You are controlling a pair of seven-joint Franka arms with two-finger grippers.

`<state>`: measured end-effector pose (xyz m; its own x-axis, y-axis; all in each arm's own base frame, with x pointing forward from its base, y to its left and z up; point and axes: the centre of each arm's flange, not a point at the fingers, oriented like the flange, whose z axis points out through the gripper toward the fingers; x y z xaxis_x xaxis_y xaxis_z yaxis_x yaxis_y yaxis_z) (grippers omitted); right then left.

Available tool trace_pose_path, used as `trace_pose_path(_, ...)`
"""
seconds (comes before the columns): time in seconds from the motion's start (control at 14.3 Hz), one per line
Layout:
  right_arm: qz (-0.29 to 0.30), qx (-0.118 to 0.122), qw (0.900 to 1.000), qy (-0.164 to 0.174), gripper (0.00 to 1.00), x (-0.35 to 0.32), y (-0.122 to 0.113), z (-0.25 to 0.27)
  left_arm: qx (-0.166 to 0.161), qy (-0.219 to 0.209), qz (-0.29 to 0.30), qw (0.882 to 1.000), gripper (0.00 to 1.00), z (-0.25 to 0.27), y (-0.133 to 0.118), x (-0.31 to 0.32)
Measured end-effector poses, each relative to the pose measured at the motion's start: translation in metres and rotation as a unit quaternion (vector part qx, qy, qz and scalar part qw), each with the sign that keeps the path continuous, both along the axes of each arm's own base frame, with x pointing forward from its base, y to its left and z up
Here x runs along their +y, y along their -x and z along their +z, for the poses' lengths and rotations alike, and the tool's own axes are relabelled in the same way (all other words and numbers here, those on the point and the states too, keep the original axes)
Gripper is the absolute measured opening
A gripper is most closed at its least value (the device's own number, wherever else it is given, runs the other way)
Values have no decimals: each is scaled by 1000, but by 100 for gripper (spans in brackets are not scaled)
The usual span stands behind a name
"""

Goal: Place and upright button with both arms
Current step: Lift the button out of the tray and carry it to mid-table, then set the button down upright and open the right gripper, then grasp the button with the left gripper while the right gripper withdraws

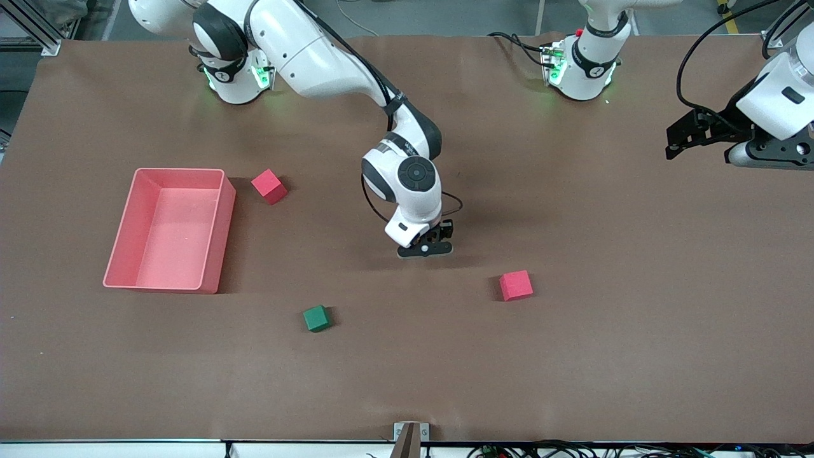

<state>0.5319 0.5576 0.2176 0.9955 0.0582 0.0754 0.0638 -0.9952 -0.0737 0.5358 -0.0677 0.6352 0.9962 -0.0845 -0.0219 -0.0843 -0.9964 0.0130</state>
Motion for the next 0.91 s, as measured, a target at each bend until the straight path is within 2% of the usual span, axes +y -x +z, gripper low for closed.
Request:
trace_pose_path(0.07, -2, -5, 1000, -4, 95, 0, -4, 14, 0, 0, 0, 1000, 100, 0, 0, 0)
trace_pose_path(0.14, -7, -2, 1000, 1, 100, -5, -9, 31, 0, 0, 0, 1000, 100, 0, 0, 0)
trace_pose_path(0.28, -29, 18, 999, 16, 100, -32, -27, 79, 0, 0, 0, 1000, 100, 0, 0, 0)
trace_pose_path(0.49, -81, 32, 996, 14, 100, -108, -65, 188, -5, 3, 6, 1000, 100, -6, -6, -3)
trace_pose_path(0.7, -126, 52, 991, 17, 100, -191, -73, 287, 2, 16, 28, 999, 100, -38, -28, -20)
trace_pose_path(0.91, -141, 69, 987, 19, 100, -290, -79, 353, 12, 20, 46, 999, 100, -87, -49, -71)
